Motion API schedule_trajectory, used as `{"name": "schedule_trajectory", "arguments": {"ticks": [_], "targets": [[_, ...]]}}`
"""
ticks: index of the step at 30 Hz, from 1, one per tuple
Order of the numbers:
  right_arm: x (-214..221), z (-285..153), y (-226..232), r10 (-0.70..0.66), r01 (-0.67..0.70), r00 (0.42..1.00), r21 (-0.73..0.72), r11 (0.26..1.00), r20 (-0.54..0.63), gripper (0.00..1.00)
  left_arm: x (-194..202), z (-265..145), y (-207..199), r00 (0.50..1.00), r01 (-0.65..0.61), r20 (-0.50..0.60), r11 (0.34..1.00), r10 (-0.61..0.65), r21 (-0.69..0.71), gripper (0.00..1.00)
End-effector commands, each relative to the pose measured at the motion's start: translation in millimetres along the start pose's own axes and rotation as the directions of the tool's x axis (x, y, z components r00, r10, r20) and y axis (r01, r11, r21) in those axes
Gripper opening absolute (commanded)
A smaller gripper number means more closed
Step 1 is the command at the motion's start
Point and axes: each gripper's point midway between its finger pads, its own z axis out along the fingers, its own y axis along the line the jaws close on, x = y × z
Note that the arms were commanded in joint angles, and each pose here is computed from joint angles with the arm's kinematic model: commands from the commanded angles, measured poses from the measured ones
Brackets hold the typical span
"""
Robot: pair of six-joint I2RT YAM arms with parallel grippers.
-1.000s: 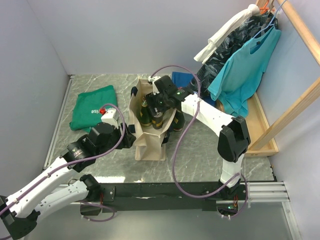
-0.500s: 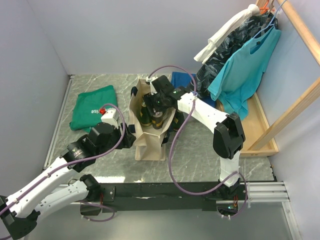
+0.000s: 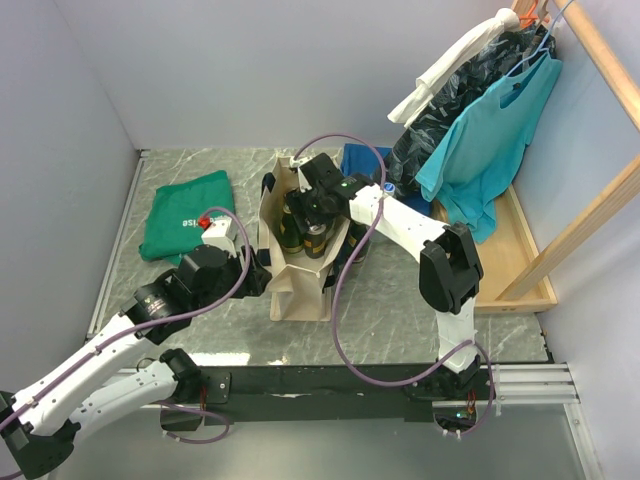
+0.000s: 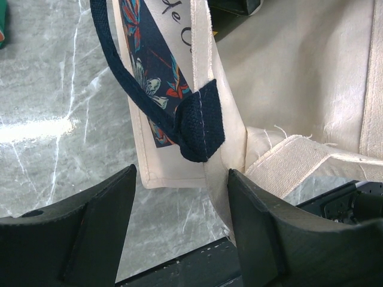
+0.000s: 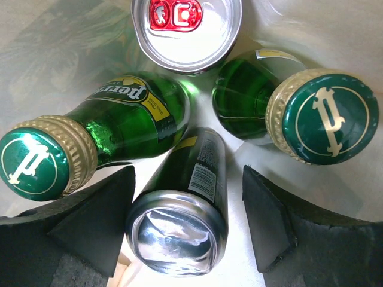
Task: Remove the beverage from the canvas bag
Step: Take out the drink from the canvas bag.
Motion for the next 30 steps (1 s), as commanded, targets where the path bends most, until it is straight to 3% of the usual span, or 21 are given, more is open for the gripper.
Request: {"name": "schedule_trajectory", "arguments": {"ticks": [1, 7, 17, 22, 30], "targets": [[-15, -5, -7, -0.001, 0.000, 0.999, 0.021, 1.000, 0.036, 0.78, 2, -3, 1, 1.000, -0.010, -0.014, 1.000, 0.010, -0.010, 0.68], [-13, -2, -9, 0.000, -0.001, 1.000, 0.024, 1.000, 0.024, 0.74, 2, -2, 0, 1.000, -0.012, -0.020, 1.000, 0.012, -0.010, 0.68], [-12, -7, -13, -0.002, 0.001, 1.000, 0.044, 0.999, 0.009, 0.59, 4, 0, -1, 0.999, -0.016, -0.031, 1.000, 0.016, -0.003, 0.68], [-15, -9, -10, -0.003, 0.002, 1.000, 0.029, 1.000, 0.016, 0.44, 4, -1, -1, 0.999, -0.015, -0.028, 1.000, 0.015, -0.002, 0.68], [-18, -8, -1, -0.001, 0.001, 1.000, -0.017, 1.000, 0.014, 0.03, 3, -1, -1, 1.000, -0.018, -0.023, 1.000, 0.017, -0.001, 0.68]]}}
